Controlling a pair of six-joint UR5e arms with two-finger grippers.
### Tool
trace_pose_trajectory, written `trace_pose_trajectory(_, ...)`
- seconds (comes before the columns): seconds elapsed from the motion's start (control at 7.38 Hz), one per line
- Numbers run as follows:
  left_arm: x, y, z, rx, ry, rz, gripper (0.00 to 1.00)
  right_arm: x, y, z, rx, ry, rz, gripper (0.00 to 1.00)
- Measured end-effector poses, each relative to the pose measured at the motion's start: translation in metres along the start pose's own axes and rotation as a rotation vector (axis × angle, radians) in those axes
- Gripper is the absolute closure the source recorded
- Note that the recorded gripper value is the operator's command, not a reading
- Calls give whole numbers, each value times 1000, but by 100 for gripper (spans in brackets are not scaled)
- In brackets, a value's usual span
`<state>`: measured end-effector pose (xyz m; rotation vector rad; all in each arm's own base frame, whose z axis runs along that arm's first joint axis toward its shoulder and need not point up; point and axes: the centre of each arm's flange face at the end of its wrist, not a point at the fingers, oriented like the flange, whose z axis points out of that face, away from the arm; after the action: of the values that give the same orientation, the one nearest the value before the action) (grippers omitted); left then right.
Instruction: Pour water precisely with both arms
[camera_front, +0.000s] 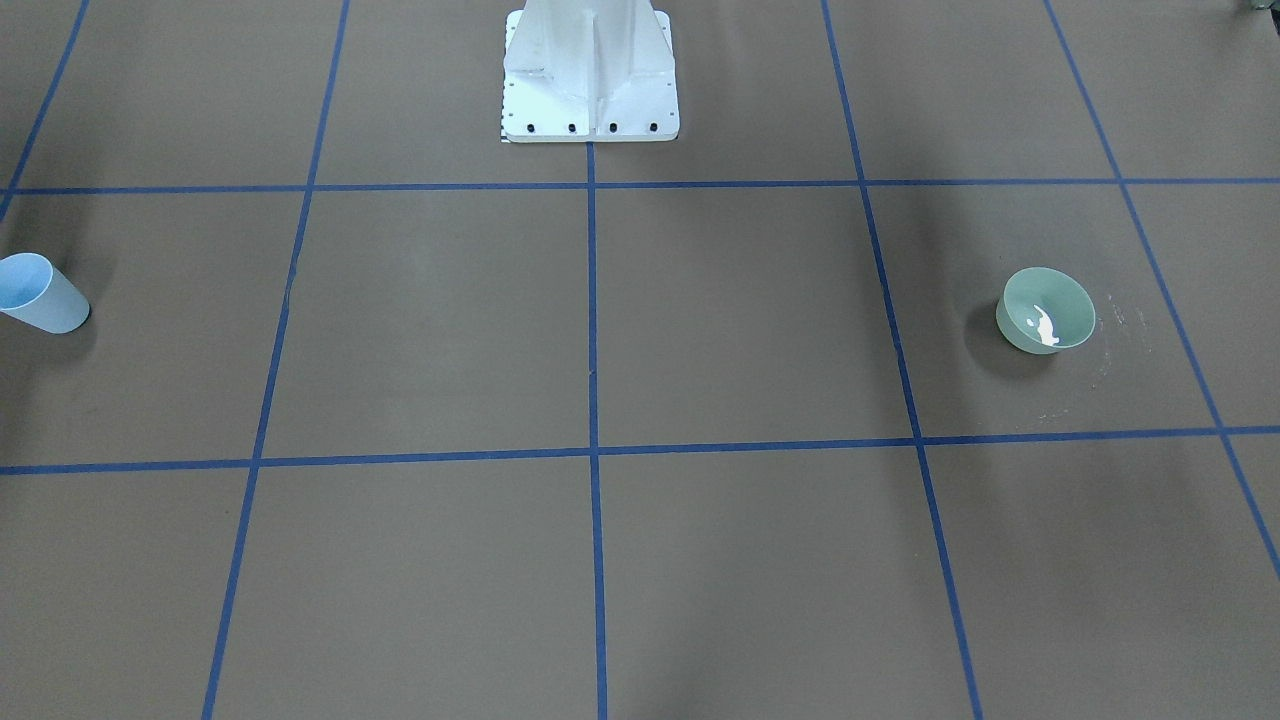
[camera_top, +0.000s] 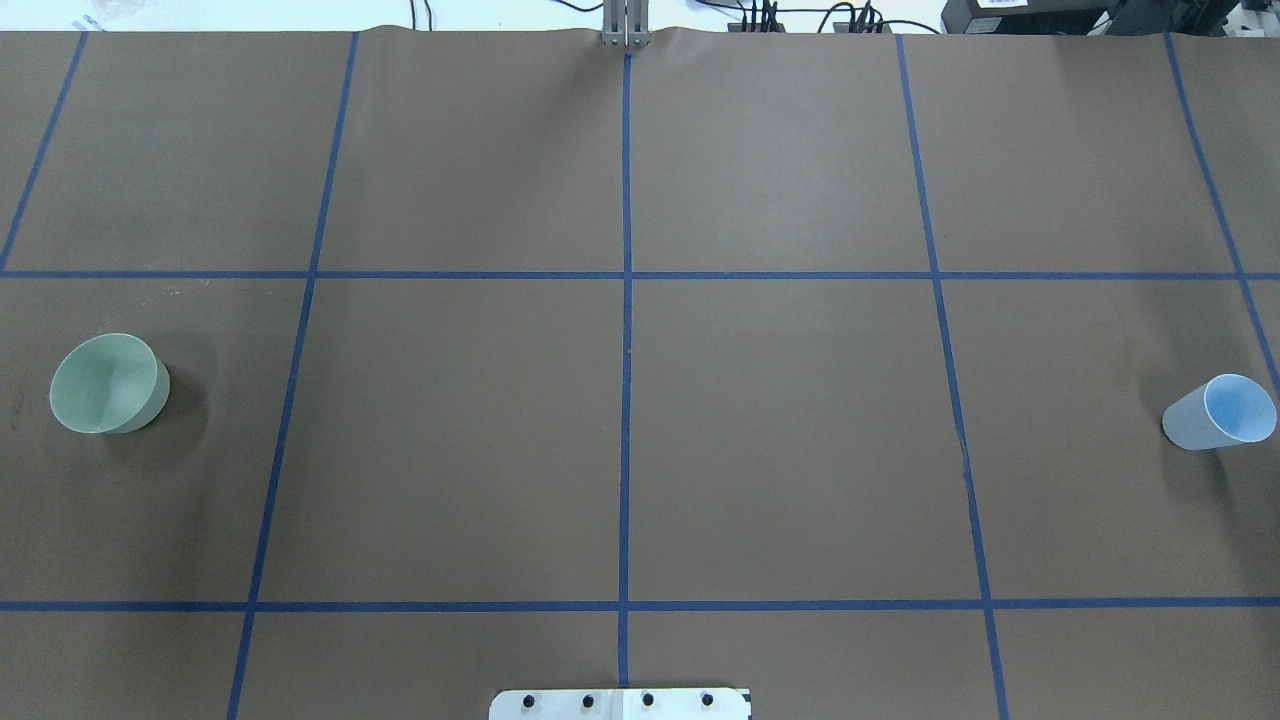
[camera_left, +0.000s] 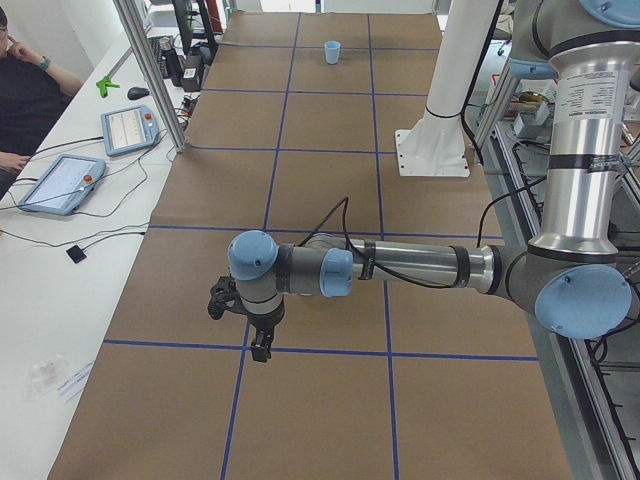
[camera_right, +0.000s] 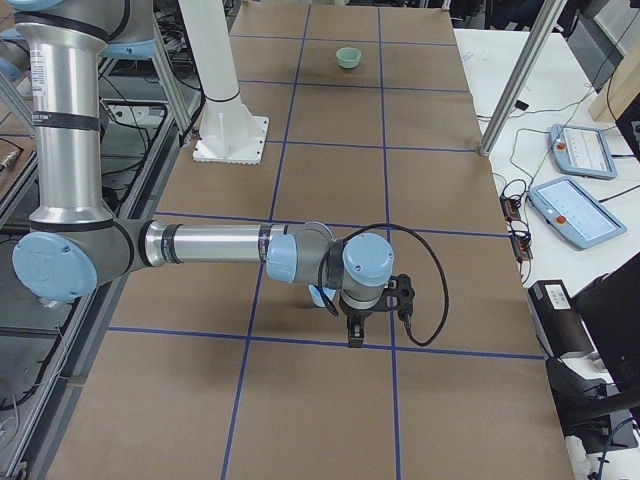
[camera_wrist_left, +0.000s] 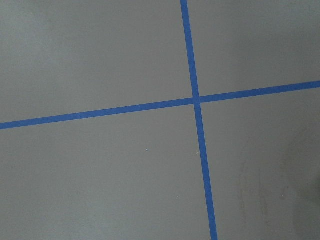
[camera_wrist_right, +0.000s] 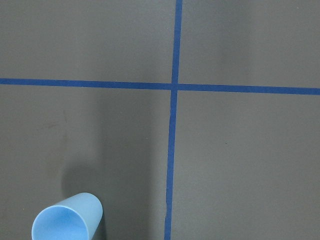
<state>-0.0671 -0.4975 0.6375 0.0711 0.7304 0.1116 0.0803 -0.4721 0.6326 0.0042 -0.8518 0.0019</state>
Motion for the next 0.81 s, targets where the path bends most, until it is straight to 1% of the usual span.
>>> trace_pose_trajectory(0.41,-1,1,2,-5,0,-7,0,-12,-6,13,6,26,15,1)
trace_pose_trajectory(0.81,1,-1,2,-24,2,-19,0,-11,-5,18,3,31,17,1)
